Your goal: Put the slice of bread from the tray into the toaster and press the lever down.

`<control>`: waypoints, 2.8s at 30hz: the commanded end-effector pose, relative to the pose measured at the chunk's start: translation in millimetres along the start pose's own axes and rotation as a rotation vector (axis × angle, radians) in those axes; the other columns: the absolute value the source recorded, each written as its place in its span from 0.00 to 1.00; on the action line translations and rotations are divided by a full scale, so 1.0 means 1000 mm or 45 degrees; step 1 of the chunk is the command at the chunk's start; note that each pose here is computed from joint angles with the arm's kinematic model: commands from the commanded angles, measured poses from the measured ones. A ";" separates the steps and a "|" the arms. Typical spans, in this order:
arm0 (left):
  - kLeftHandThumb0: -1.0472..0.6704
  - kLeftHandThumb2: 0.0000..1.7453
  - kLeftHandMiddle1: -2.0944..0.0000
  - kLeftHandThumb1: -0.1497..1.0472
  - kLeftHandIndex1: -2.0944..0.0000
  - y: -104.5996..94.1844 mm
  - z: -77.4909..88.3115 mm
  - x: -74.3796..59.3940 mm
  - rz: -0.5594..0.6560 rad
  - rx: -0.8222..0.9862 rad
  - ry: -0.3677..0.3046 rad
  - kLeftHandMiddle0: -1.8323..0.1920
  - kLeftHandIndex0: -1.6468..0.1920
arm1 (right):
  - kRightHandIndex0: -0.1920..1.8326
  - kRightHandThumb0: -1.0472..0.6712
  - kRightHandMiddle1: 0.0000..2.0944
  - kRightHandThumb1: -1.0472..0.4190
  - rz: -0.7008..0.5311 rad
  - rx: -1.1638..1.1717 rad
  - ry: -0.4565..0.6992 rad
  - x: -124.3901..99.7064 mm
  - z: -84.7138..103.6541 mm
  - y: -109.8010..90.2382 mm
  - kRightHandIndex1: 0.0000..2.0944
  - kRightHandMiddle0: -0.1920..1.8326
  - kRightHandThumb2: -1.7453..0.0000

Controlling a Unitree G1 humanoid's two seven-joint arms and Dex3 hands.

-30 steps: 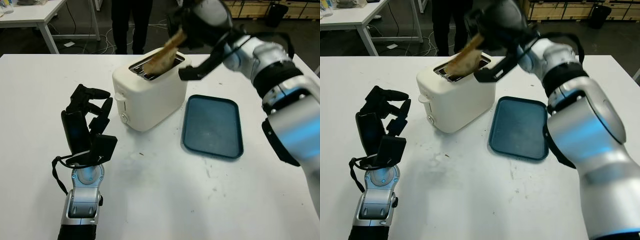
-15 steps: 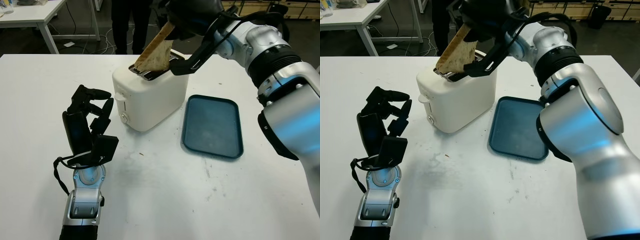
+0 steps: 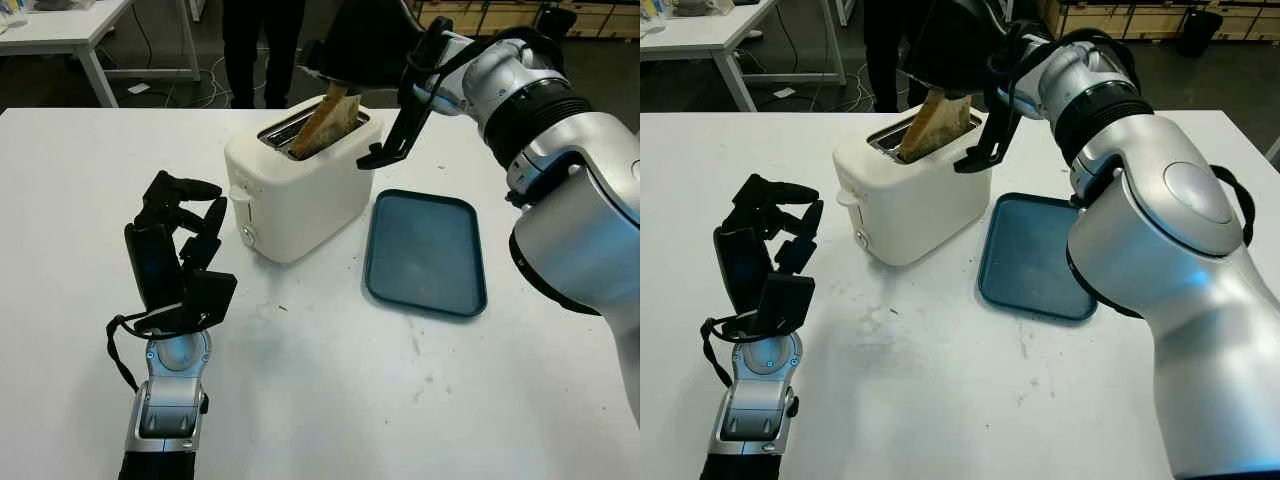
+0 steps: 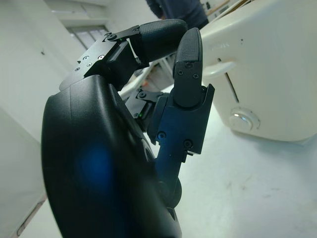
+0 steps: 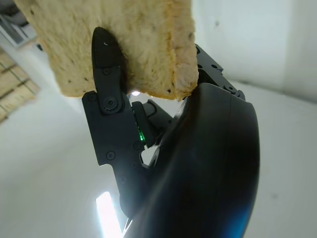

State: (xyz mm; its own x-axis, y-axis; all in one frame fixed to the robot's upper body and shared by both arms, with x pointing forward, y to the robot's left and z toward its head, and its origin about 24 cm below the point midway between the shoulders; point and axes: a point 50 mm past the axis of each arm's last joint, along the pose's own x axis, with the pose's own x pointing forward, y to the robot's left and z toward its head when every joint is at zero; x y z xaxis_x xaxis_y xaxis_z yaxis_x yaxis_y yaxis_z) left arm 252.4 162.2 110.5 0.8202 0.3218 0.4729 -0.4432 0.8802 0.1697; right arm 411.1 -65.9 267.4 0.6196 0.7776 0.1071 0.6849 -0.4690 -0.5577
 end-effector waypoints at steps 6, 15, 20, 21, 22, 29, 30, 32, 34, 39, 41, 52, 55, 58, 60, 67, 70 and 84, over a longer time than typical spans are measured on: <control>0.35 0.10 0.21 0.89 0.37 -0.001 0.002 -0.002 0.000 0.004 -0.002 0.54 0.56 | 0.66 0.32 0.70 0.09 -0.007 -0.159 -0.022 0.005 -0.010 -0.011 0.83 0.47 0.89; 0.36 0.10 0.21 0.89 0.37 -0.001 0.003 -0.003 0.004 0.007 -0.012 0.54 0.57 | 0.65 0.33 0.69 0.12 -0.067 -0.203 -0.092 0.008 -0.001 -0.014 0.83 0.47 0.97; 0.36 0.10 0.21 0.89 0.37 -0.001 0.003 -0.003 0.012 0.006 -0.017 0.54 0.56 | 0.64 0.32 0.75 0.09 -0.056 -0.045 -0.102 0.011 0.006 -0.014 0.83 0.48 0.94; 0.36 0.10 0.21 0.89 0.37 -0.001 0.003 -0.003 0.014 0.001 -0.012 0.53 0.56 | 0.64 0.31 0.76 0.09 -0.053 -0.055 -0.112 0.011 0.007 -0.014 0.83 0.47 0.92; 0.36 0.10 0.21 0.89 0.37 -0.001 0.003 -0.003 0.016 -0.006 -0.012 0.53 0.56 | 0.63 0.29 0.75 0.09 -0.034 -0.021 -0.107 0.012 0.008 -0.015 0.83 0.47 0.90; 0.37 0.11 0.20 0.89 0.37 -0.002 0.003 -0.004 0.015 -0.005 -0.027 0.53 0.56 | 0.39 0.06 0.56 0.09 0.120 0.009 -0.116 0.017 0.013 -0.013 0.62 0.34 0.92; 0.37 0.11 0.20 0.89 0.37 -0.002 0.003 -0.004 0.016 -0.003 -0.026 0.53 0.56 | 0.38 0.06 0.46 0.09 0.142 0.024 -0.117 0.018 0.014 -0.013 0.51 0.34 0.94; 0.37 0.11 0.20 0.89 0.36 -0.002 0.003 -0.004 0.021 0.001 -0.027 0.53 0.56 | 0.36 0.06 0.25 0.09 0.187 0.037 -0.115 0.018 0.014 -0.012 0.36 0.38 0.98; 0.36 0.10 0.20 0.89 0.36 -0.001 0.003 -0.004 0.023 0.004 -0.024 0.53 0.57 | 0.25 0.05 0.11 0.11 0.223 0.023 -0.113 0.019 0.013 -0.013 0.46 0.40 1.00; 0.37 0.10 0.20 0.89 0.36 -0.001 0.003 -0.004 0.023 0.001 -0.016 0.53 0.57 | 0.11 0.04 0.02 0.17 0.241 -0.006 -0.101 0.021 0.008 -0.016 0.47 0.32 1.00; 0.37 0.10 0.20 0.89 0.35 -0.002 0.003 -0.004 0.021 0.003 -0.016 0.53 0.57 | 0.10 0.03 0.01 0.19 0.254 -0.012 -0.097 0.021 0.007 -0.017 0.33 0.27 1.00; 0.37 0.10 0.20 0.89 0.35 -0.001 0.002 -0.004 0.028 0.010 -0.022 0.53 0.57 | 0.17 0.21 0.04 0.23 0.074 0.683 0.199 0.012 -0.031 -0.036 0.22 0.29 0.99; 0.37 0.10 0.20 0.89 0.35 0.001 0.001 -0.003 0.029 0.011 -0.019 0.53 0.57 | 0.31 0.28 0.09 0.14 -0.219 0.955 0.341 -0.006 -0.048 -0.033 0.31 0.44 0.98; 0.37 0.10 0.20 0.89 0.35 0.002 0.002 -0.003 0.023 0.006 -0.015 0.53 0.57 | 0.40 0.30 0.12 0.09 -0.483 1.233 0.463 -0.027 -0.054 -0.022 0.44 0.53 0.96; 0.37 0.11 0.20 0.89 0.35 0.002 0.002 -0.002 0.017 0.004 -0.022 0.53 0.57 | 0.40 0.33 0.18 0.09 -0.641 1.517 0.551 -0.047 -0.049 -0.003 0.57 0.54 0.92; 0.37 0.10 0.22 0.89 0.36 0.002 0.003 0.003 -0.020 0.029 -0.024 0.55 0.57 | 0.50 0.41 0.24 0.09 -0.747 2.445 0.788 -0.114 0.013 0.079 0.46 0.51 0.81; 0.37 0.10 0.23 0.89 0.37 0.002 0.003 0.007 -0.042 0.026 -0.034 0.54 0.56 | 0.49 0.44 0.37 0.09 -0.751 2.633 0.790 -0.149 0.048 0.085 0.52 0.48 0.74; 0.38 0.10 0.24 0.89 0.39 0.000 0.005 0.012 -0.085 0.019 -0.045 0.53 0.54 | 0.45 0.46 0.27 0.09 -0.724 2.276 1.164 -0.225 0.129 0.050 0.64 0.50 0.82</control>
State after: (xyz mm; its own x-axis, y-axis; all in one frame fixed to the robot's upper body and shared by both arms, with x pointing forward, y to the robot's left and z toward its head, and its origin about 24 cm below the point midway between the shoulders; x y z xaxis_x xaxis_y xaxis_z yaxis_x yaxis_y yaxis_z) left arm 259.0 164.1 120.7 0.8303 0.2517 0.4973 -0.3983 0.8920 0.2136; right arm 261.9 -215.1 107.5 0.8897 0.0144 0.4563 0.1210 0.9563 -0.2663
